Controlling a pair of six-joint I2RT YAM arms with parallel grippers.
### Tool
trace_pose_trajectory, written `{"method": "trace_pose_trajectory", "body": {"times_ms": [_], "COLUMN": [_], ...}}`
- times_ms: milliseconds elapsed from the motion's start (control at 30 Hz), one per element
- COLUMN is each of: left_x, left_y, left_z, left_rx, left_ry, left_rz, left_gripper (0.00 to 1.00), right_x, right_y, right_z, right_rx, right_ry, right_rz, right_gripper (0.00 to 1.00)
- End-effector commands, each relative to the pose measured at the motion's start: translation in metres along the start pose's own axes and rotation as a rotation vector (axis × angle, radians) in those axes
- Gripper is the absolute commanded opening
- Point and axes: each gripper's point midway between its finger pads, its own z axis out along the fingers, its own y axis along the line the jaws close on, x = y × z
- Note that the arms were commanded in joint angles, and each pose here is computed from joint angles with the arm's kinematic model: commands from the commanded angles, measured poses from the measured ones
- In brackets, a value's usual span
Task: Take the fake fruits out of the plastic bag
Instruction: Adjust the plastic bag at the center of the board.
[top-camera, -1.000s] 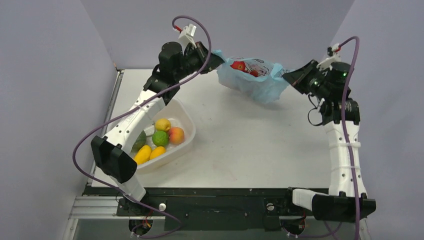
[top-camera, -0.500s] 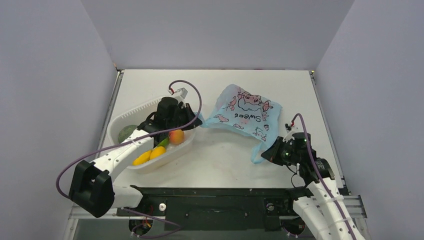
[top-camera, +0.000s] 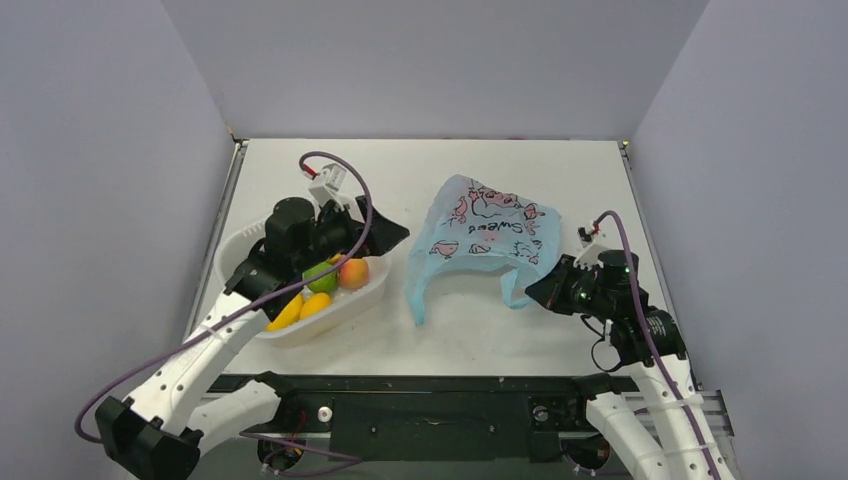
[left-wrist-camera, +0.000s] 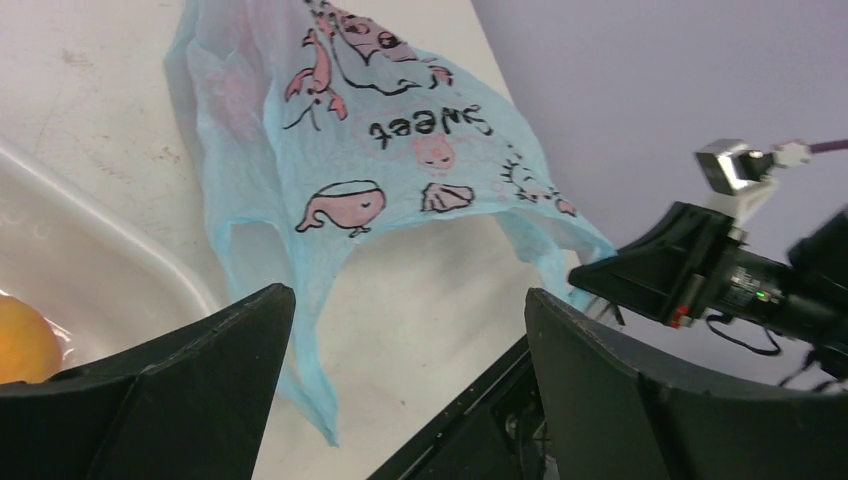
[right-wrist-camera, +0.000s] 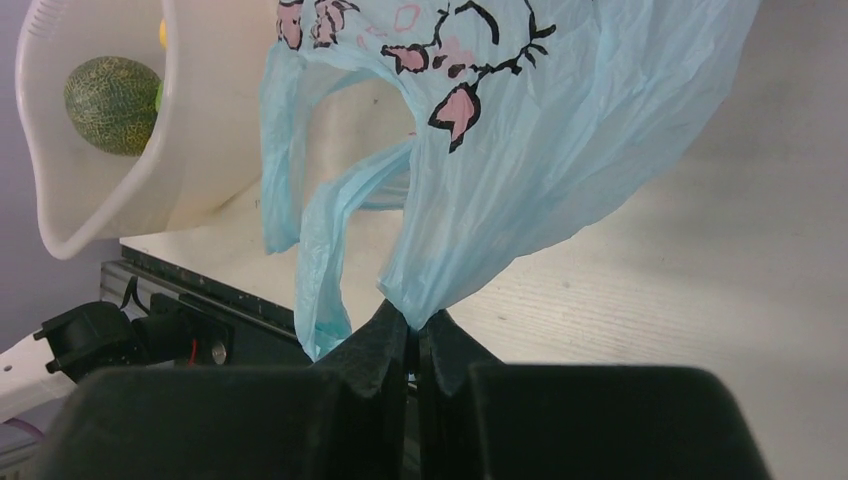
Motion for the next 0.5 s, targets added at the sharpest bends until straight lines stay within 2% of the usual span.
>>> {"method": "trace_pose_trajectory", "body": {"times_ms": [0,167,233,267,333,367,467], "left_x": [-0.017,0.003,0.032,0.027,0.049,0.053,0.070], "left_y": [-0.056,-0.080,-0.097,-0.089,-0.073,-0.071,-0.055], "left_z": [-0.055,-0.073,-0.070,-0.059,-0.046,-0.042,-0.015], "left_rx": [0.170,0.277,0.300,0.215,0.028,-0.046,-0.239], "left_ry": [-0.034,-0.012,0.037,-0.013,0.029,0.009,0.054], "left_rz": [0.041,-0.026,0.001,0.039,0.151,0.207,0.354], "left_gripper": [0.86,0.87,0.88,0.88,0.88,0.88,0.89], "right_x": [0.002,0.012,0.018,0.022,0.027,0.030,0.038], "right_y": [0.011,0.009,0.007,0.005,0.000,-0.003,-0.013], "right_z": [-0.004,-0.008,-0.010,-0.012,-0.013,-0.013,-0.016], "right_rx": [-0.051,-0.039,-0.032,-0.021,0.002,0.011,0.055], "right_ry": [0.023,0.064,0.091,0.103,0.113,0.119,0.126], "right_rz": [-0.030,-0.058,-0.062,-0.059,-0.056,-0.054,-0.043], "right_gripper": [0.00,0.00,0.00,0.00,0.00,0.00,0.00]}}
